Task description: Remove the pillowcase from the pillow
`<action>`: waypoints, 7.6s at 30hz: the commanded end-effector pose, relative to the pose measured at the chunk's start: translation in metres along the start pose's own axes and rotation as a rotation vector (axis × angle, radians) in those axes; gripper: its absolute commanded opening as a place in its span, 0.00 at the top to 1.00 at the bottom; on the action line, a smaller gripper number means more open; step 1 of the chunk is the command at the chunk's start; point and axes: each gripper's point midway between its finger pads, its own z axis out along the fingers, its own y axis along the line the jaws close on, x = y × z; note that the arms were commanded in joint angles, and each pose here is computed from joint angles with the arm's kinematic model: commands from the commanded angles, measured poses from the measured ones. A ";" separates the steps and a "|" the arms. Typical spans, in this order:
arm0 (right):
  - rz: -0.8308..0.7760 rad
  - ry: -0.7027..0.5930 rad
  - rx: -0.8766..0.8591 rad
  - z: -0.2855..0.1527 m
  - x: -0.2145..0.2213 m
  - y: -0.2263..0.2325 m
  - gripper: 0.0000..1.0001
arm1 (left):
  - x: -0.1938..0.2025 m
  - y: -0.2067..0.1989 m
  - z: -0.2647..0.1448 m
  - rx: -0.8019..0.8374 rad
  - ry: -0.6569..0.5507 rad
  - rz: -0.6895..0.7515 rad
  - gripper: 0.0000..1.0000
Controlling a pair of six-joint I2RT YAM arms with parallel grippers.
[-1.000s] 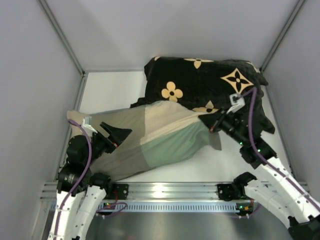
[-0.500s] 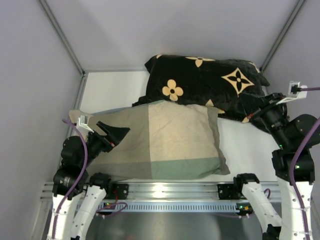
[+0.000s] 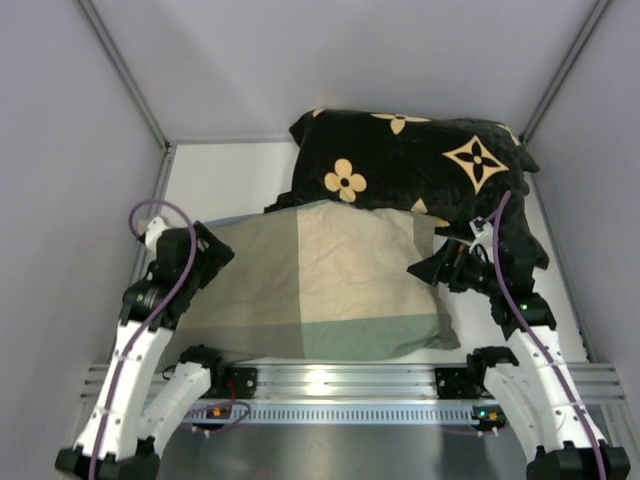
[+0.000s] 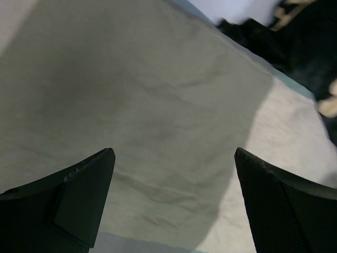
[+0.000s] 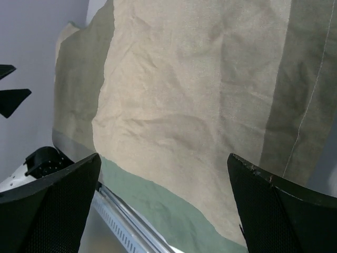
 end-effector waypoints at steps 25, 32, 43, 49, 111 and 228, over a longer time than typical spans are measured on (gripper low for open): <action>-0.110 0.021 0.114 0.162 -0.076 -0.017 0.00 | -0.110 0.140 0.128 -0.624 -0.030 -0.075 0.01; -0.146 0.110 0.091 0.223 -0.077 -0.011 0.01 | -0.099 0.152 0.152 -0.551 0.068 -0.107 0.01; -0.192 0.202 0.059 0.273 -0.042 0.001 0.00 | -0.077 0.145 0.199 -0.412 0.203 -0.158 0.02; -0.197 0.245 0.016 0.283 -0.017 0.019 0.17 | -0.052 0.146 0.214 -0.364 0.260 -0.209 0.43; -0.494 -0.160 -0.148 0.040 0.033 0.102 1.00 | -0.019 -0.069 -0.007 0.708 0.109 -0.210 1.00; 0.105 -0.019 0.475 0.071 -0.045 -0.077 0.01 | -0.054 -0.015 0.244 0.121 0.236 -0.061 0.64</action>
